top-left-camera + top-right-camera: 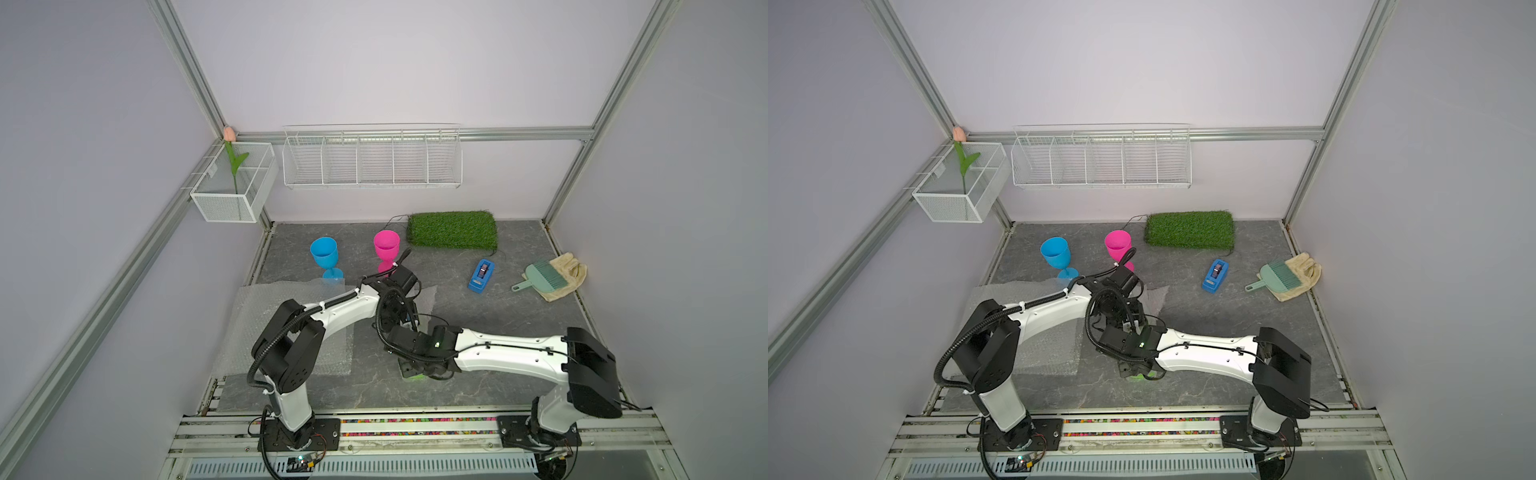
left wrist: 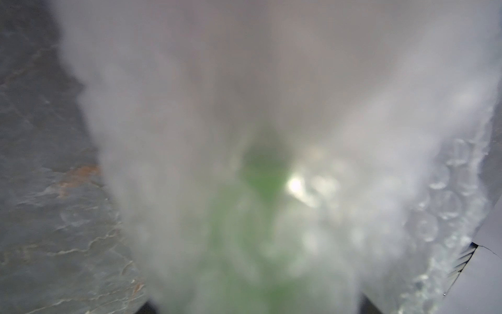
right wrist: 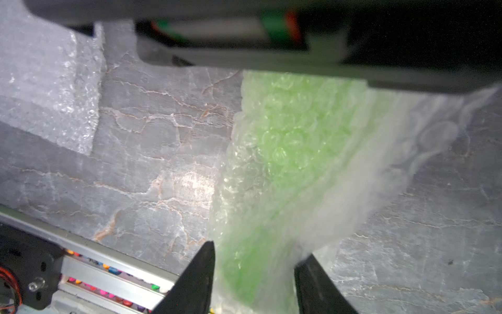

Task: Wrap wine glasses in bubble wrap
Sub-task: Adjust the bubble wrap at the center of the board, then pull the tape from the tape cutter.

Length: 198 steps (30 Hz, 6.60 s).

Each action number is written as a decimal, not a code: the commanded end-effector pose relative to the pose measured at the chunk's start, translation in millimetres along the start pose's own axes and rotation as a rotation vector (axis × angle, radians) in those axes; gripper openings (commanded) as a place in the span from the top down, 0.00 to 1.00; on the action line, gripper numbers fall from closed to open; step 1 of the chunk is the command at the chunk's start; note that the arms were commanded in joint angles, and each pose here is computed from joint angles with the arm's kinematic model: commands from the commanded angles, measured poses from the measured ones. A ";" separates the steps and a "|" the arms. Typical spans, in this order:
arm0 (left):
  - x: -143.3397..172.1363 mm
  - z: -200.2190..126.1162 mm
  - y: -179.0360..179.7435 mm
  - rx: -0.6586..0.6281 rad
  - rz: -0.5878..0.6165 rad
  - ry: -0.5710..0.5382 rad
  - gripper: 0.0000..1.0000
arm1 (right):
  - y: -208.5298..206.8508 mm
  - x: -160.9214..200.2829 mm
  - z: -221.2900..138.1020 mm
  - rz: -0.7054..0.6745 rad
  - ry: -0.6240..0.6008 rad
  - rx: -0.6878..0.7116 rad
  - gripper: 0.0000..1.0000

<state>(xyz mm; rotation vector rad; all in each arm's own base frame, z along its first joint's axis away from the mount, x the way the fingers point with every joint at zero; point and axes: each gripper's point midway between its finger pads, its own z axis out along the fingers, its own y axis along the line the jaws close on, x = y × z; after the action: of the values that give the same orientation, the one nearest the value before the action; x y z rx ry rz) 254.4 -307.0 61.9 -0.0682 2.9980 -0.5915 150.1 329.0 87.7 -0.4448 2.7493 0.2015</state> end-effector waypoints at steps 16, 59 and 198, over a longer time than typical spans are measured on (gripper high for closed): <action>-1.6 -12.5 47.4 -0.106 -0.076 -0.049 0.04 | -36.5 7.9 -25.6 -0.158 -0.065 0.089 0.93; -24.7 -152.8 30.0 0.149 0.989 -0.335 0.19 | -98.2 8.3 -27.2 -1.260 -0.118 -0.127 0.93; 57.6 -38.5 48.0 0.072 1.640 0.226 1.00 | -333.8 -183.7 69.1 0.956 -0.273 -0.653 0.62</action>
<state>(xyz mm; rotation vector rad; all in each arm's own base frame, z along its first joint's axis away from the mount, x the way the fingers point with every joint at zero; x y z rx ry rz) 197.1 -254.5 78.6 2.1338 2.0139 -0.3975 441.2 81.3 65.3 0.7160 2.3420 1.2685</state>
